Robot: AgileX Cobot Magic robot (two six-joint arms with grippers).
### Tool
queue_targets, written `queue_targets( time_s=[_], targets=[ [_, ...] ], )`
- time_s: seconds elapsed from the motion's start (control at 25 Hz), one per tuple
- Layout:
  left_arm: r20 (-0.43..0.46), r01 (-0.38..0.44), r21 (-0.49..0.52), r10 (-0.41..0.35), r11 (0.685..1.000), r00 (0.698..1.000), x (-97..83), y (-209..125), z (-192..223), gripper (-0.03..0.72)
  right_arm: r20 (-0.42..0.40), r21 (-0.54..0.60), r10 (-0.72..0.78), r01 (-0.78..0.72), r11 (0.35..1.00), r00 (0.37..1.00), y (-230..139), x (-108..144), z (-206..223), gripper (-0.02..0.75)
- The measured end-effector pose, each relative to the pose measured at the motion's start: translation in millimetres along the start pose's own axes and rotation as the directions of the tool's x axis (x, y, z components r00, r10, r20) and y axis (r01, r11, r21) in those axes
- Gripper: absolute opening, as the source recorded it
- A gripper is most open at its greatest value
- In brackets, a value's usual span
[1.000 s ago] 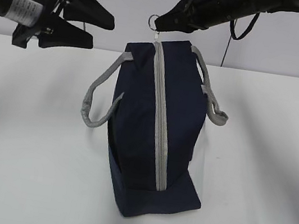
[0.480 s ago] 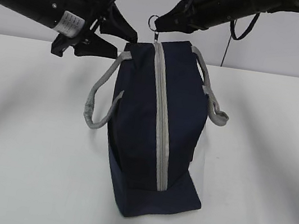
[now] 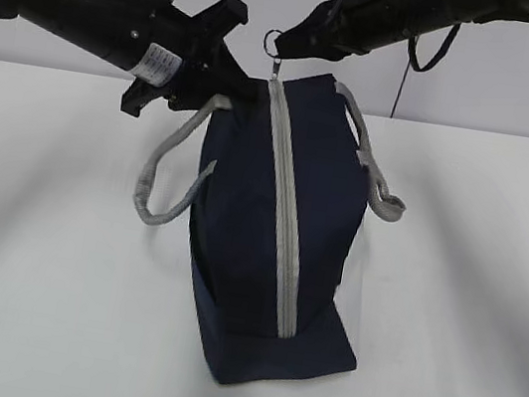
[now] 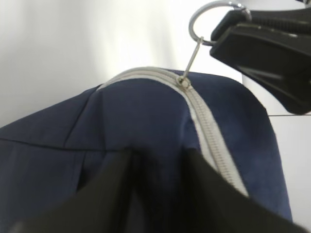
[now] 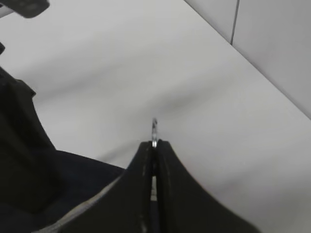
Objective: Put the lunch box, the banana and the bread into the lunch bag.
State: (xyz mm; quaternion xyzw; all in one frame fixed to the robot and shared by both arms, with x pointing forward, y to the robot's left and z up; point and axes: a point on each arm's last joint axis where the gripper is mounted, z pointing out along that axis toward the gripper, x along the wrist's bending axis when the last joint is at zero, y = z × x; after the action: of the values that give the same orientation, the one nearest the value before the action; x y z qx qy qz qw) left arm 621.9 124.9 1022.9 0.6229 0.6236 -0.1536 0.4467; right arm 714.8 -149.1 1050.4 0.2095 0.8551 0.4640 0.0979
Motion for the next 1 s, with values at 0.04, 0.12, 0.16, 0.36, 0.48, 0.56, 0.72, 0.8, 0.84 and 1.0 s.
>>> queue_targets(
  time_s=[0.04,0.12,0.16,0.36,0.48,0.56,0.72,0.8,0.84,1.0],
  targets=[
    [-0.001,0.001,0.001,-0.001,1.000,1.000,0.7,0,1,0.167,0.001,0.002,-0.001,0.001,1.000,1.000,0,0,0,-0.016],
    [-0.002,0.001,0.002,-0.001,1.000,1.000,1.2,0,1,0.053,0.000,0.004,0.000,0.000,1.000,1.000,-1,0,1,-0.016],
    [-0.002,-0.005,0.003,0.005,1.000,1.000,1.2,0,1,0.025,-0.001,0.008,0.005,-0.005,1.000,1.000,-4,-2,3,-0.016],
    [0.021,-0.038,0.023,0.037,0.999,0.999,-0.8,-2,1,0.008,0.012,0.013,0.036,-0.036,0.999,0.999,-16,-9,17,-0.016],
    [0.044,-0.066,0.040,0.064,0.997,0.997,-3.1,-4,1,0.008,0.022,-0.002,0.058,-0.058,0.998,0.998,-20,-12,22,-0.016],
    [0.059,-0.083,0.050,0.080,0.995,0.995,-6.2,-3,0,0.007,0.027,-0.009,0.065,-0.065,0.998,0.998,-20,-13,22,-0.016],
    [0.073,-0.110,0.058,0.106,0.992,0.992,-9.0,-3,-1,0.007,0.033,-0.015,0.070,-0.070,0.997,0.997,-20,-14,23,-0.016],
    [0.075,-0.120,0.059,0.116,0.991,0.990,-9.9,-2,-2,0.007,0.032,-0.016,0.075,-0.075,0.997,0.997,-21,-14,24,-0.016],
    [0.078,-0.127,0.061,0.122,0.990,0.989,-10.9,-2,-2,0.007,0.031,-0.015,0.077,-0.076,0.997,0.997,-22,-15,25,-0.016],
    [0.078,-0.150,0.058,0.145,0.987,0.986,-12.9,-1,-4,0.007,0.025,-0.008,0.091,-0.090,0.996,0.996,-28,-16,30,-0.016]
  ],
)
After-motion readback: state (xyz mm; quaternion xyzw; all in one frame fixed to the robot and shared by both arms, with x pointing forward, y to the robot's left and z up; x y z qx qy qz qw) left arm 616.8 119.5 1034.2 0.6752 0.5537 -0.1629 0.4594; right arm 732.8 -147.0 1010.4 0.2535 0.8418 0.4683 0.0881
